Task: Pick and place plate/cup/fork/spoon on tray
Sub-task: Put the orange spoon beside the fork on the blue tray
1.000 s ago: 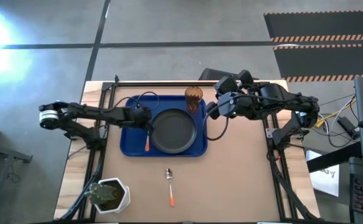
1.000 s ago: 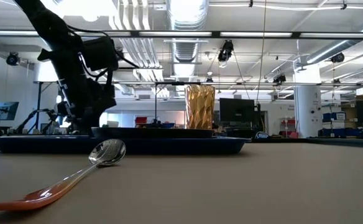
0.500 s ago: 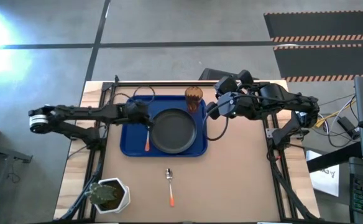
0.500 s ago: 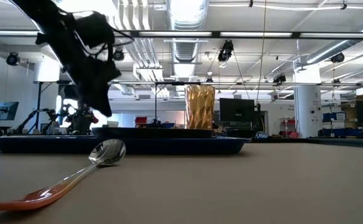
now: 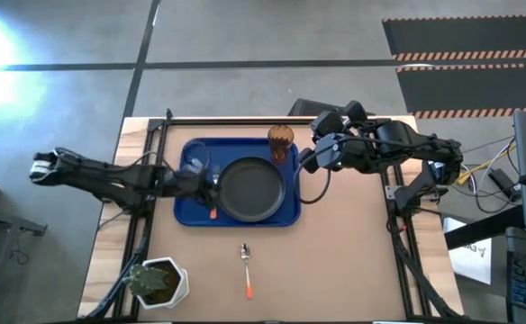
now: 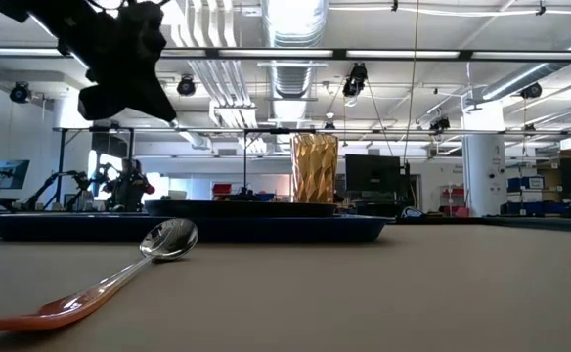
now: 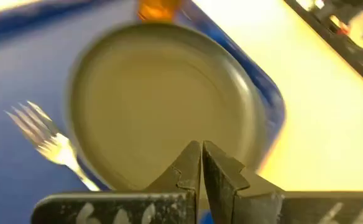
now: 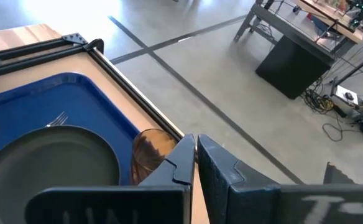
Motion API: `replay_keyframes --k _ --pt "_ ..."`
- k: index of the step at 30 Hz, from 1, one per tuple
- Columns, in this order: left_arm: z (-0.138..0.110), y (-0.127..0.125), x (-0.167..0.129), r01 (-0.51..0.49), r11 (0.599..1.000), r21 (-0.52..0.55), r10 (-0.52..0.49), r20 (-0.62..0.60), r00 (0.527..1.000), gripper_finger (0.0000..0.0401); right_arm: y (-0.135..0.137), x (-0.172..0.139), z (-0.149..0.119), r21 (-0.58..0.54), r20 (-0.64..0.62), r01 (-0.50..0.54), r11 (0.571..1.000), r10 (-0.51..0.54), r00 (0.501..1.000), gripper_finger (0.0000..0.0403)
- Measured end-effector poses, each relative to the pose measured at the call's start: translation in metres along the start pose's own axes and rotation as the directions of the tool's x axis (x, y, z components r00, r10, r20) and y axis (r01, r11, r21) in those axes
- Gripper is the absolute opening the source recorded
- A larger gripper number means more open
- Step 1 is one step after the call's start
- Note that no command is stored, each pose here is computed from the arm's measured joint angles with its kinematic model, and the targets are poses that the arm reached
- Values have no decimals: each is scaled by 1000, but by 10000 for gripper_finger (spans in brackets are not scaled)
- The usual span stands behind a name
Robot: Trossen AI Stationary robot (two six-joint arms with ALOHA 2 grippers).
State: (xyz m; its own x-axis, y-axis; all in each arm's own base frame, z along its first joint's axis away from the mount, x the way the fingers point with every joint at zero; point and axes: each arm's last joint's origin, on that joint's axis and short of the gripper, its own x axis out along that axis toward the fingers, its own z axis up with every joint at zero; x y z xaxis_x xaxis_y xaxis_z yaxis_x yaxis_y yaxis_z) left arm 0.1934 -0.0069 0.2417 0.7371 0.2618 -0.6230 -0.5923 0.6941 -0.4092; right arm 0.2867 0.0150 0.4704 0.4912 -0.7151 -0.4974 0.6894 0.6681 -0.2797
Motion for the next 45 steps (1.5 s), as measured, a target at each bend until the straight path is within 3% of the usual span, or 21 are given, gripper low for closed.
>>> replay_keyframes --k 9,18,24,32,37,45 --pt "-35 -42 17 -1 1000 -30 -3 -128 992 0 0 0 0 -13 0 0 1000 0 1000 9" --pt "-49 -99 25 34 998 50 -23 -207 978 0 0 0 0 -37 1 0 999 0 1000 9" --pt "-54 -116 12 -35 994 103 63 -286 956 0 0 0 0 -35 0 -1 999 1 1000 9" --pt "-75 -138 -4 32 997 73 -5 -339 941 0 3 3 -3 23 -20 -18 1000 18 1000 9" --pt "-89 -146 2 13 997 79 16 -359 933 0 9 7 -7 14 -55 -61 998 62 997 9" --pt "-90 -156 7 73 997 18 -62 -336 940 0 12 10 -9 13 -66 -58 998 59 996 9"
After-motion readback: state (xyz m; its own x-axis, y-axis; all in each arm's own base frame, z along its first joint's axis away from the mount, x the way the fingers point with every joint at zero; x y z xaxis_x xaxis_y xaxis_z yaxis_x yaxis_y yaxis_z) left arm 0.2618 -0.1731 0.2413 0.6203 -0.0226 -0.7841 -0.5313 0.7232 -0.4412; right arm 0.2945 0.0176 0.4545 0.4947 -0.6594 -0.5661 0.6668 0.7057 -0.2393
